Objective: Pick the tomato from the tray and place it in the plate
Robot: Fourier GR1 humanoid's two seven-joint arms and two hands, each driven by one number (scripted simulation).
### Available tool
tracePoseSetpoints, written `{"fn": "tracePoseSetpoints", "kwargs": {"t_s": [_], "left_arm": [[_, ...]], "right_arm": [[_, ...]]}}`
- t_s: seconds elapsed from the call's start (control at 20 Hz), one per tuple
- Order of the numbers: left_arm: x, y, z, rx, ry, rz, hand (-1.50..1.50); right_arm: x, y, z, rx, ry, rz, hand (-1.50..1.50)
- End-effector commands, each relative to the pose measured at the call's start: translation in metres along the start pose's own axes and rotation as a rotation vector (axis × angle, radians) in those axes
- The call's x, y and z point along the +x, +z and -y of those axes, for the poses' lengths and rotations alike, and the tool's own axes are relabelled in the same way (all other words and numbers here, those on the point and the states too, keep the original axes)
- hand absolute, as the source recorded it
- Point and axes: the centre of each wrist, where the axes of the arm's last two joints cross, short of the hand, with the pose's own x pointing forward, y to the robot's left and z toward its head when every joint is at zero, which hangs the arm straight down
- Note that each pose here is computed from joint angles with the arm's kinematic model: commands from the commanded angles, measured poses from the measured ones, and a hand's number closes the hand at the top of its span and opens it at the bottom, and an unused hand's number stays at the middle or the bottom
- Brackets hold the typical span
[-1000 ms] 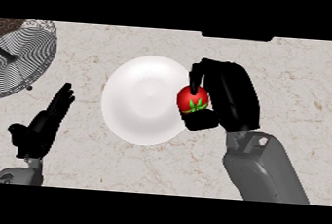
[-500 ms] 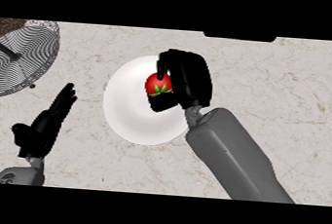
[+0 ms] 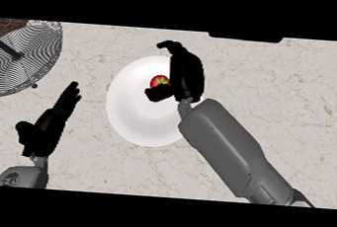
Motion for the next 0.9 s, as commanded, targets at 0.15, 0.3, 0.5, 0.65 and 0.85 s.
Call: {"fn": "tracePoseSetpoints", "kwargs": {"t_s": [0.15,0.3,0.5,0.65,0.85], "left_arm": [[-0.006,0.001,-0.018,0.024,-0.007,0.0,0.0],[0.004,-0.008,-0.016,0.028,0.0,-0.006,0.0],[-0.02,0.017,-0.018,0.027,0.015,-0.009,0.0],[-0.012,0.003,0.009,0.036,0.0,-0.023,0.0],[-0.015,0.012,-0.019,0.043,-0.007,0.005,0.0]], "right_arm": [[-0.009,-0.004,0.003,-0.159,-0.254,-0.007,-1.5],[-0.018,-0.009,0.023,-0.189,-0.367,-0.021,-1.5],[-0.05,-0.001,0.049,-0.203,-0.557,-0.029,-1.5],[-0.088,0.01,0.063,-0.193,-0.612,-0.014,-1.5],[-0.171,0.023,0.095,-0.187,-0.587,0.004,-1.5]]}}
